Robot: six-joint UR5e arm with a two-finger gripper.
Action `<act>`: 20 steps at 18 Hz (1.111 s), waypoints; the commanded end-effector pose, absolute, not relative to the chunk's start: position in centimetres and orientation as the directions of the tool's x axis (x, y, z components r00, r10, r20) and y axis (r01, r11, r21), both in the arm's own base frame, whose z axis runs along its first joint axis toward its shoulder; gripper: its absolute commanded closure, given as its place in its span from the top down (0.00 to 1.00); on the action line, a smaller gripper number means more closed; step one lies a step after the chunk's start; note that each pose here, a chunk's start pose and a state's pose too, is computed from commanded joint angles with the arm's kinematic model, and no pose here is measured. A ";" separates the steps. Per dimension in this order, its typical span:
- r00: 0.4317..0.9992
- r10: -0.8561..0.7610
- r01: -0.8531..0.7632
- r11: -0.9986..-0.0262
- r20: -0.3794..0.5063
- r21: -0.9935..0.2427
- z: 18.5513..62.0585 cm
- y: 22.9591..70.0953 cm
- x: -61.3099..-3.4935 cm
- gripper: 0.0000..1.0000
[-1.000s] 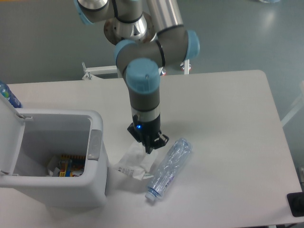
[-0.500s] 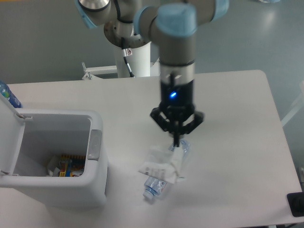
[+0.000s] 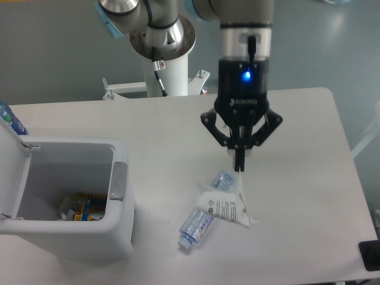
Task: Place the trash in the trash can
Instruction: 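Carry the bag over the white bin and open the gripper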
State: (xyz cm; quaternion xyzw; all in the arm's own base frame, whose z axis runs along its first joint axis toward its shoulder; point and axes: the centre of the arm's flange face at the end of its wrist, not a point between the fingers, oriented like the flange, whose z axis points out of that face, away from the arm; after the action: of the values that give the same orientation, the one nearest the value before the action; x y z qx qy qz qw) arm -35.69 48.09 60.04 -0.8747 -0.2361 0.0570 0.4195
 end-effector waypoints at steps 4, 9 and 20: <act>0.933 0.348 0.291 -0.570 0.094 -0.768 60.8 51.4 -28.7 0.00; 0.972 0.203 0.224 -0.635 0.121 -0.739 58.6 55.1 -19.1 0.00; 0.973 0.158 0.229 -0.698 0.166 -0.679 54.0 56.2 -15.7 0.20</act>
State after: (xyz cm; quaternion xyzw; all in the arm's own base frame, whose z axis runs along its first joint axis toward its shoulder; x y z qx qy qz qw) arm -15.68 56.19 53.96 -0.9202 -0.1052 -0.0471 0.3742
